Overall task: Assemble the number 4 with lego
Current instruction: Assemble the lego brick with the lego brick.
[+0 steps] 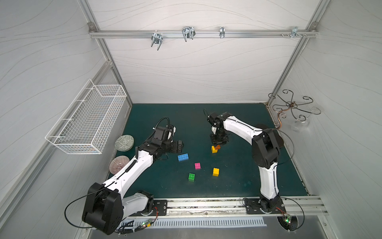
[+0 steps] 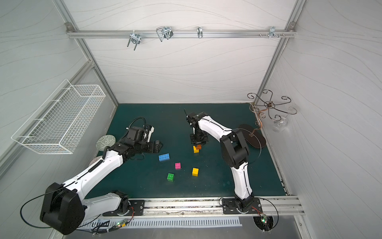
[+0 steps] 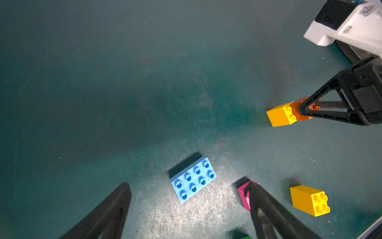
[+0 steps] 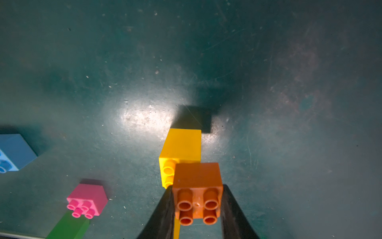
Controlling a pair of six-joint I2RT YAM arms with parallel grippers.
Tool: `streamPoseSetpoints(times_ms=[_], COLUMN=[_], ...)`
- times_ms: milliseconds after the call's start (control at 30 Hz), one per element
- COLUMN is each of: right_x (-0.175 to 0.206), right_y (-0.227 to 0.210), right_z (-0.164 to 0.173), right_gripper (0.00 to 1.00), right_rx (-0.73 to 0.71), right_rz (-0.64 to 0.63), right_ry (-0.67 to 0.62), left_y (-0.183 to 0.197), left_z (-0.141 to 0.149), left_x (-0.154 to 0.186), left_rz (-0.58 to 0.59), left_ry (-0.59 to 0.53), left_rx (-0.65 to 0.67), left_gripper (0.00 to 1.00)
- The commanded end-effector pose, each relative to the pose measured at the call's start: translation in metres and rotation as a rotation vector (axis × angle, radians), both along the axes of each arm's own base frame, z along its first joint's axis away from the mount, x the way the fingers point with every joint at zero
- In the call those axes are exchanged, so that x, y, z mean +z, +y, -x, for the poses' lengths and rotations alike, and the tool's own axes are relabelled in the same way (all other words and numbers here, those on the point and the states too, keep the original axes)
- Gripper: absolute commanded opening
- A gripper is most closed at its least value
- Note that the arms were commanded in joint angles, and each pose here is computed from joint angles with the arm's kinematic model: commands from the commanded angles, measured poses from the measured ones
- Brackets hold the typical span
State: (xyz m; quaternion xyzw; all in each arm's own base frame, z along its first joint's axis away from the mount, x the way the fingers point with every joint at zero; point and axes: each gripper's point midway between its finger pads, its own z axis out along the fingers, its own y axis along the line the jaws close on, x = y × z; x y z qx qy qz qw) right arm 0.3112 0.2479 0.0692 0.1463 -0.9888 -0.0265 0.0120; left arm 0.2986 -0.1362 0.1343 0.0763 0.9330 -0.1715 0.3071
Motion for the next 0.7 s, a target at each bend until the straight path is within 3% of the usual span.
streamPoseSetpoints(times_ms=[0,667], right_x=[-0.034,-0.042], right_y=[-0.014,-0.003], right_z=[0.012,0.002], right_gripper=[0.18,0.17], right_rx=[0.027,0.034], right_rz=[0.092,0.099], right_ry=[0.096,0.046], left_y=[-0.006,-0.006], left_z=[-0.006,-0.007], left_x=[0.021,0.021], left_rz=[0.023,0.022], left_ry=[-0.069,-0.073], left_rx=[-0.025,-0.025], left_gripper=[0.91,0.91])
